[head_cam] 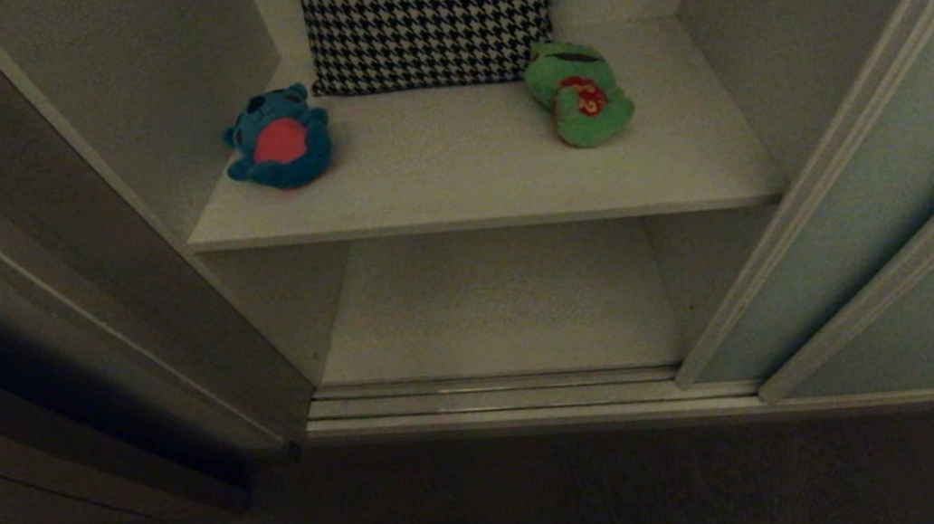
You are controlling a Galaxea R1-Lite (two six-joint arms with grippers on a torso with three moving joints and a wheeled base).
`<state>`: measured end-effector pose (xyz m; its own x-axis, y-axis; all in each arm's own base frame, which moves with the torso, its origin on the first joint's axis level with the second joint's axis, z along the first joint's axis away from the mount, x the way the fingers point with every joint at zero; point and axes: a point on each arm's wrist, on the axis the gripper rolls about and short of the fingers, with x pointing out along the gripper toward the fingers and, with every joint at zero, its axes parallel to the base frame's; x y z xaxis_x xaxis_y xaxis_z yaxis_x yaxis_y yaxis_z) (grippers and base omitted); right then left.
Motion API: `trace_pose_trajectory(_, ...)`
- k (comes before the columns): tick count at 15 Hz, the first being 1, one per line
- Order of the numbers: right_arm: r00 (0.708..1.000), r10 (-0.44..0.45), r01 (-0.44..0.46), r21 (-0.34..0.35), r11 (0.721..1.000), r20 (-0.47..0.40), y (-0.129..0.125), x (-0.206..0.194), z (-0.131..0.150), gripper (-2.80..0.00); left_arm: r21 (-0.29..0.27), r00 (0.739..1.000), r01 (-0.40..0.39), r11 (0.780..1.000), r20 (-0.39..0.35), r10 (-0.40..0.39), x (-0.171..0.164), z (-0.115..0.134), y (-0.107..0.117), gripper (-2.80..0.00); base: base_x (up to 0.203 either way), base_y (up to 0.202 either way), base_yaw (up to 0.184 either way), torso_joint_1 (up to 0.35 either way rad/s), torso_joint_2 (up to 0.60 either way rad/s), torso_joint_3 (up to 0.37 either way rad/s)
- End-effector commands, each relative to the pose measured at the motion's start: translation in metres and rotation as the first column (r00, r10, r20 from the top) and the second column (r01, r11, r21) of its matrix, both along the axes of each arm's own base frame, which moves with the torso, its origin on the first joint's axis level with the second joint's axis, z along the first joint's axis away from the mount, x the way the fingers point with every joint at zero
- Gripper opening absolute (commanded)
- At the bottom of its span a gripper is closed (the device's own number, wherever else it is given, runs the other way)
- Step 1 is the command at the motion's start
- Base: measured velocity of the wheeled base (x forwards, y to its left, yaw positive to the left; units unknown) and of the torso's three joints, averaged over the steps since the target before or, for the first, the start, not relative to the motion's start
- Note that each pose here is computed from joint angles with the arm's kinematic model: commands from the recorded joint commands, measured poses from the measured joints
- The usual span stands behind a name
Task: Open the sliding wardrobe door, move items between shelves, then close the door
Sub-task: Place the blue doll on the lower shelf
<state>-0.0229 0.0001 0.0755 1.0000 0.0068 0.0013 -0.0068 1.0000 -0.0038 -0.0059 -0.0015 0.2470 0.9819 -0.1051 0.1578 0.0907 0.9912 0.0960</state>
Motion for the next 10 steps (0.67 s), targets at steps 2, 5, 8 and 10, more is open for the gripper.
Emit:
trace_pose_trajectory(2,1.000,0.000,0.000,-0.001,1.000,0.002,0.000,0.000,-0.001,-2.80,-0.002,0.977,0.018,1.000,-0.210,-0.018,0.128,0.044,-0.005,-2.80,0.000,0.000,0.000,0.000,0.00,0.000)
trace_pose_trajectory(5,1.000,0.000,0.000,-0.001,1.000,0.002,0.000,0.000,0.000,-2.80,-0.050,0.980,0.047,0.998,-0.192,-0.056,0.238,0.082,-0.015,-2.80,0.000,0.000,0.000,0.000,0.00,0.000)
trace_pose_trajectory(8,1.000,0.001,-0.001,-0.001,1.000,0.002,0.000,0.000,-0.001,-2.80,-0.115,0.980,0.073,0.991,-0.175,-0.092,0.331,0.085,-0.027,-2.80,0.000,0.000,0.000,0.000,0.00,0.000)
trace_pose_trajectory(10,1.000,-0.001,0.001,-0.001,1.000,0.002,0.000,0.000,-0.001,-2.80,-0.147,0.976,0.088,0.985,-0.187,-0.115,0.375,0.070,-0.037,-2.80,0.000,0.000,0.000,0.000,0.00,0.000)
